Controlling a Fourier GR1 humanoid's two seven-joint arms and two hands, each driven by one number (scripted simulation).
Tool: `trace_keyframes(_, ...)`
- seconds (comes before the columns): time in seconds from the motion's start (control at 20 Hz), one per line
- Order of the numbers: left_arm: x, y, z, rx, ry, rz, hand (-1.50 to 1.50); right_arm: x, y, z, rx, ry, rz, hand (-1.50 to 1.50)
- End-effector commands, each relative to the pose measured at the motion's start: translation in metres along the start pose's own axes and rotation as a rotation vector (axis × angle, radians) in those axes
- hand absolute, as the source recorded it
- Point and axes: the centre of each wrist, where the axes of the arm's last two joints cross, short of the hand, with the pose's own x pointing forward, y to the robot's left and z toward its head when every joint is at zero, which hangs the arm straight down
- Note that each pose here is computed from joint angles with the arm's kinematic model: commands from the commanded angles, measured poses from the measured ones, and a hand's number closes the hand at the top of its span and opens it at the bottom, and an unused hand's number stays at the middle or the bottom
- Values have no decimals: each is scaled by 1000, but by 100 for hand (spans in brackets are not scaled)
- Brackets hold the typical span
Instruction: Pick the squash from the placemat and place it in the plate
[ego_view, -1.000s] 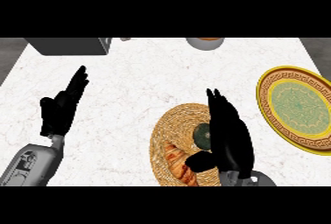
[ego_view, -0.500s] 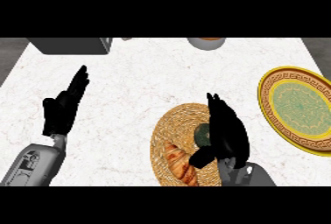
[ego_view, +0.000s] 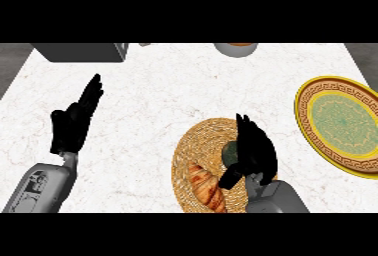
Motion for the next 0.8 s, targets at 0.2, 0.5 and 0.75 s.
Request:
trace_keyframes(0.2,13,8,-2,-1,-5,11,0,-10,24,-31,57,75,37,-150)
trace_keyframes(0.5,-5,13,7,3,3,1,0,-10,35,-24,-22,33,39,150)
trace_keyframes(0.75,-2,2,9,-2,3,-7,0,-23,30,-39,-75,29,41,150)
